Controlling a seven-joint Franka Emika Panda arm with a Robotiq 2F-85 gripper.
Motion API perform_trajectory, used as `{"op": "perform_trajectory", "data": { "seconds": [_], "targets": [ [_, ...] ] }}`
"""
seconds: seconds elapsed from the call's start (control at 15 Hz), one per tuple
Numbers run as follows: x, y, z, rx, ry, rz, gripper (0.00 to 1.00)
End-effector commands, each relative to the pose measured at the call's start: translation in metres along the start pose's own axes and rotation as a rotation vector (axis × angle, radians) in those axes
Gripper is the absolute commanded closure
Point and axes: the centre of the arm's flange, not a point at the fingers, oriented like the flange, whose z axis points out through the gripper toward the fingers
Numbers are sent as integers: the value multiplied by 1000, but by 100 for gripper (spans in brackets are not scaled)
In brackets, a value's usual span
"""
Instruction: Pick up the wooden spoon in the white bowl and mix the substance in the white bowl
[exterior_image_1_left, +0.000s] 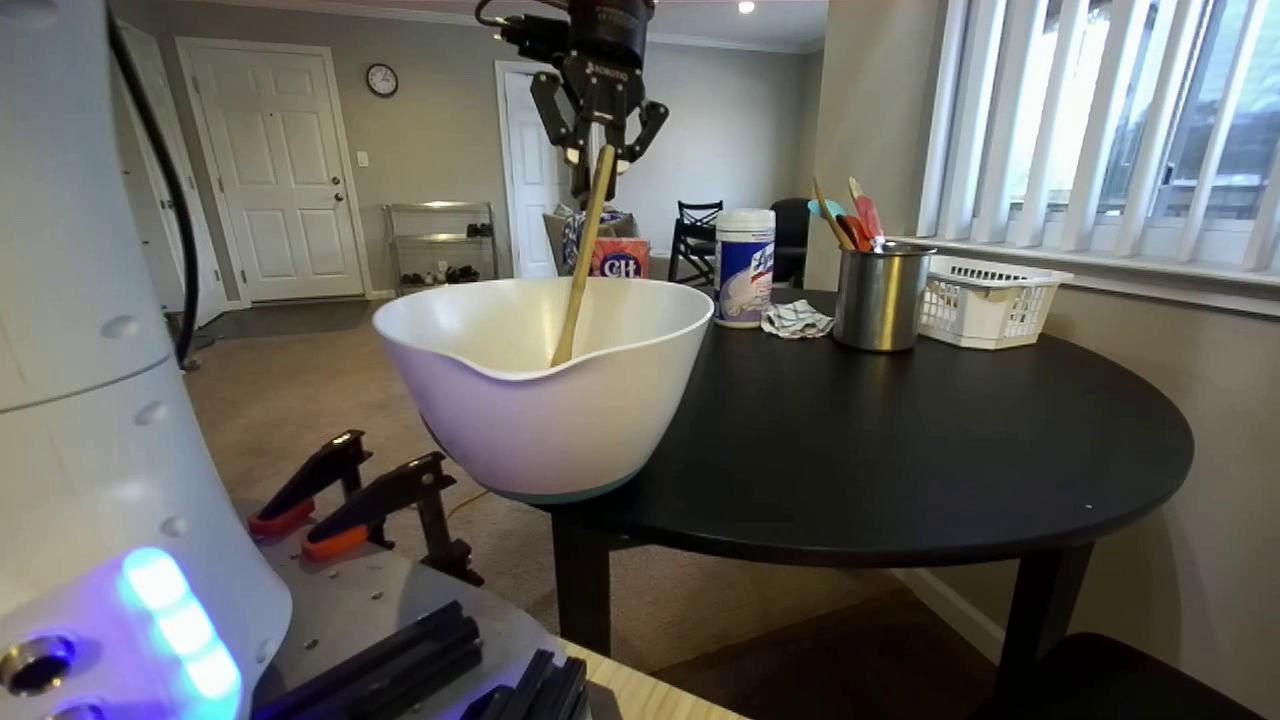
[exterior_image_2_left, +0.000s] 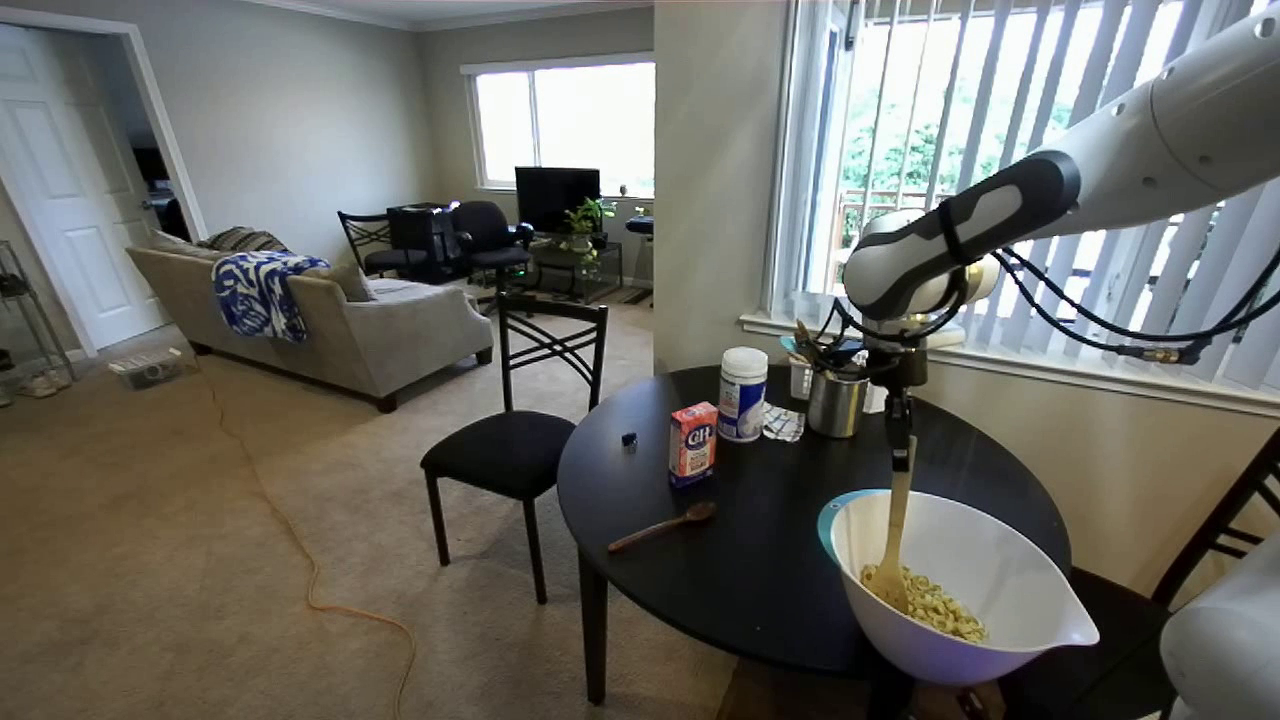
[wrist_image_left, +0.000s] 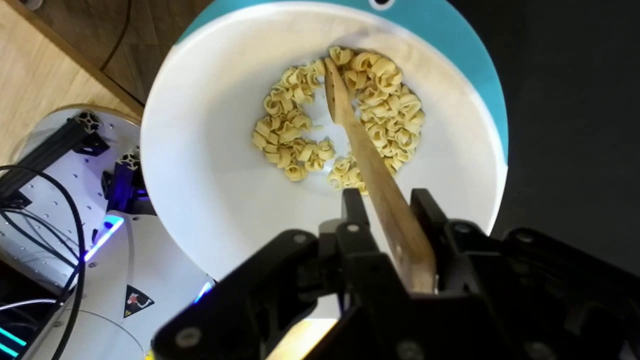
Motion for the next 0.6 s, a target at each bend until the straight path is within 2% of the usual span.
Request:
{"op": "perform_trajectory", "data": {
  "seconds": [0.0,0.4,0.47,0.53],
  "targets": [
    [9,-12,9,-1,-68,21,38],
    [21,-31,8,17,-177,98,2],
    [15,-31,3,20,-118,93,19],
    [17,-33,4,19,-130,102,13]
  ]
}}
